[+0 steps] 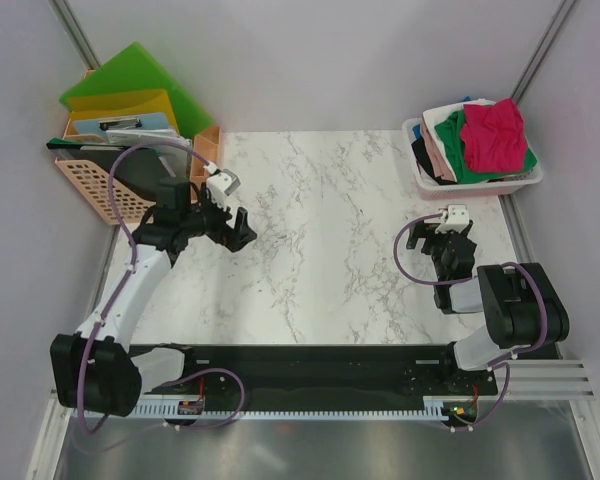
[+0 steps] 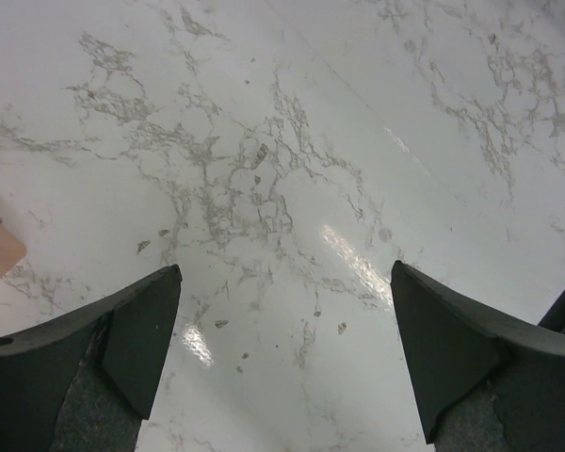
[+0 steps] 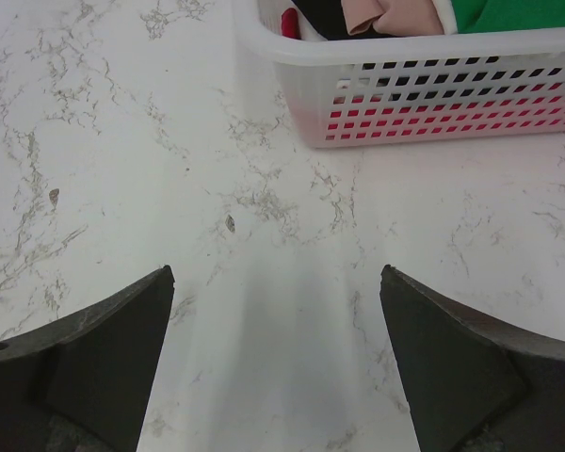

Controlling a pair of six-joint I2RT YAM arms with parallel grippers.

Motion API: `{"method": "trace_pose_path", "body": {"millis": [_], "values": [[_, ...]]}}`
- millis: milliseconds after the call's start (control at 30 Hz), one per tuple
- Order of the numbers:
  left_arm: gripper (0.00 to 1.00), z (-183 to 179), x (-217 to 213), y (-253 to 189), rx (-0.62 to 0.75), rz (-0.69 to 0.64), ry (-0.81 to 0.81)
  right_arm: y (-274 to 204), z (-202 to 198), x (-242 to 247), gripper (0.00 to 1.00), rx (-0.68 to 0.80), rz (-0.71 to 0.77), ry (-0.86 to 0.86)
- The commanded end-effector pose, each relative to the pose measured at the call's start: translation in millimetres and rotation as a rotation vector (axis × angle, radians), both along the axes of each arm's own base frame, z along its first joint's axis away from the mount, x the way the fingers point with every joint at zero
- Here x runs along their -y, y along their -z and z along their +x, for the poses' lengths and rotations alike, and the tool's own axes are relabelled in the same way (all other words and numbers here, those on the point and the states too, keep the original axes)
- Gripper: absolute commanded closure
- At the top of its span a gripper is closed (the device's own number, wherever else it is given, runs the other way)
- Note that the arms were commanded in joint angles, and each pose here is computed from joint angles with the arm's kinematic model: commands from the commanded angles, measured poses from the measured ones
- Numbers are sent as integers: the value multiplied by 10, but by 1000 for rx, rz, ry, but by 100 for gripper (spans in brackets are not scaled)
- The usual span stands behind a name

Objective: Fold and stack the t-shirts
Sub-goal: Grab crumpled tshirt from bin with the right arm

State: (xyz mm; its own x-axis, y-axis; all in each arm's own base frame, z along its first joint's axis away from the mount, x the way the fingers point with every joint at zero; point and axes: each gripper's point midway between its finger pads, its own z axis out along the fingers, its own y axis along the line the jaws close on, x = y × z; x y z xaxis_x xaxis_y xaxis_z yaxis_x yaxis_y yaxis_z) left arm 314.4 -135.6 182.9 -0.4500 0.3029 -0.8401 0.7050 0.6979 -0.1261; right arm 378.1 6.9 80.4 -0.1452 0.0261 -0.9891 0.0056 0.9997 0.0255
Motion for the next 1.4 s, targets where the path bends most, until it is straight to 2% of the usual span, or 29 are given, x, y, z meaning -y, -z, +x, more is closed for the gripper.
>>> {"method": "trace_pose_path", "body": {"millis": [0,100,167,267,367,667,933,1100,1267,1367], "values": [[0,197,-136,-332,171,-16,-143,-99,20,-22,2,38,13,-6],[0,367,-321,-440,204,12,-282,-105,25,-28,2,40,15,-8],[0,407,-357,-469,204,9,-318,-116,29,-23,2,43,15,-6],[0,358,-245,-536,211,-44,-270,-105,25,-23,2,40,14,-5],[0,210,-23,-505,160,-119,-163,-105,25,-19,2,40,11,-5],[0,231,-189,-209,191,34,-227,-105,25,-22,2,40,13,-6],[0,65,-135,-209,227,-36,-211,-99,24,-19,2,39,13,-5],[0,212,-426,178,171,112,-300,-110,25,-22,2,42,13,-6],[0,428,-586,385,157,132,-362,-105,25,-19,2,40,13,-5],[0,494,-736,689,107,223,-397,-97,23,-28,2,37,13,-8]]}}
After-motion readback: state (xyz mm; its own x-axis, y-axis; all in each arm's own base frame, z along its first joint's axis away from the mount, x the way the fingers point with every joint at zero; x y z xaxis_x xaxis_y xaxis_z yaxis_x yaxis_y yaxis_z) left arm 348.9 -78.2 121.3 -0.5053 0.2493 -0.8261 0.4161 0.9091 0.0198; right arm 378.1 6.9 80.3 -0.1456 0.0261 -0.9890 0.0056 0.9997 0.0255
